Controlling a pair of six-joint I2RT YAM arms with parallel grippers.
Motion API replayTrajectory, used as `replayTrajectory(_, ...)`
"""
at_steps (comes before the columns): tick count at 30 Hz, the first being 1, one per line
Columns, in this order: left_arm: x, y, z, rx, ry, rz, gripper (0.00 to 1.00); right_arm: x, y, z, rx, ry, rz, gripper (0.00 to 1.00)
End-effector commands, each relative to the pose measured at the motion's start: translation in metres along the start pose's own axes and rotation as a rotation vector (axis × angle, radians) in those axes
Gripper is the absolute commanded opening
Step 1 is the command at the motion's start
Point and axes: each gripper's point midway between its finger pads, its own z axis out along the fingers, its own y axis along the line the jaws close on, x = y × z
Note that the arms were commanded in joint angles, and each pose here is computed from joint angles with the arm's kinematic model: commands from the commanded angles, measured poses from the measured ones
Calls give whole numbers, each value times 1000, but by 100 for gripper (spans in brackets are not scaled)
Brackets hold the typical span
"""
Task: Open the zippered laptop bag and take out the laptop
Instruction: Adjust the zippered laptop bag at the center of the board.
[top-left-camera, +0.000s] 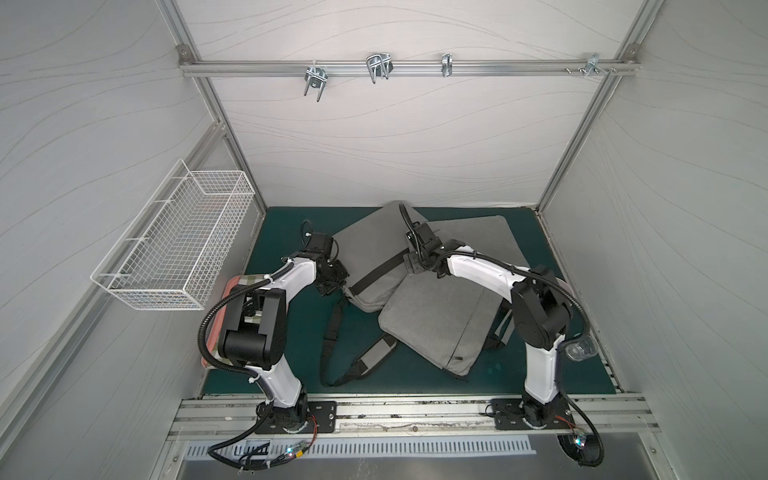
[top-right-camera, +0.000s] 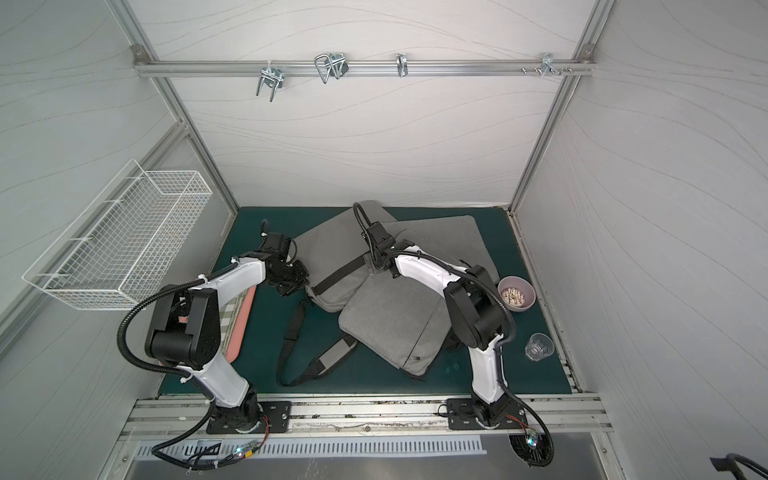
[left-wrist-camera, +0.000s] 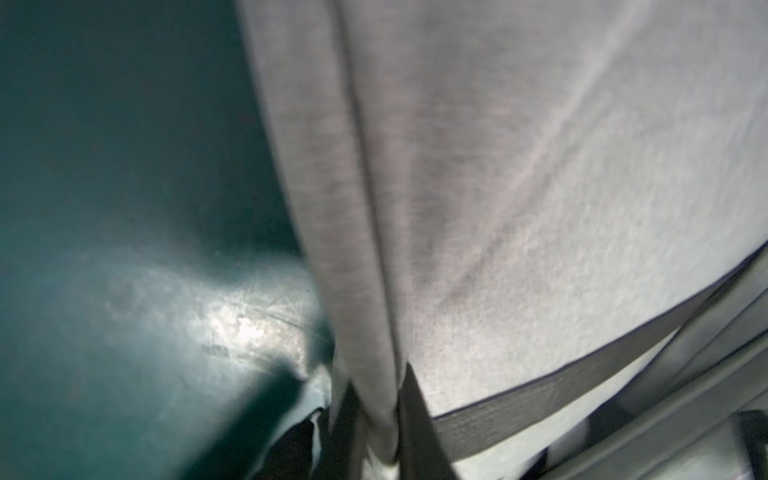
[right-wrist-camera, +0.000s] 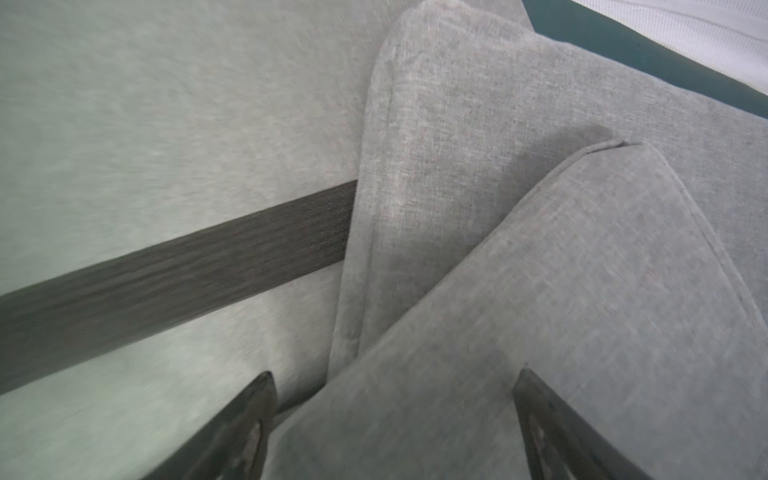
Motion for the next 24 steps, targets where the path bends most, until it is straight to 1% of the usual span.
replayTrajectory(1, 0, 2, 3, -19, 2, 16, 0, 12, -12, 13, 110, 59, -29, 86)
replayTrajectory(6, -8, -3, -11, -21, -35, 34, 0, 21, -23, 35, 199, 100, -96, 80)
replayTrajectory(11, -24, -6, -29, -25, -95, 38, 0, 40, -40, 53, 212, 162, -137, 73)
replayTrajectory(13, -28, -8, -34, -15, -108, 33, 0, 41, -43, 57, 208, 170, -145, 72)
replayTrajectory(15, -32, -8, -39, -18, -120, 25, 0, 40, -47, 59, 211, 169, -163, 70)
replayTrajectory(18, -41, 3, -47, -48, -153, 4, 0, 38, -57, 60, 213, 173, -174, 65)
replayTrajectory(24, -57, 35, -63, -98, -205, -44, 0, 28, -76, 51, 226, 158, -187, 65)
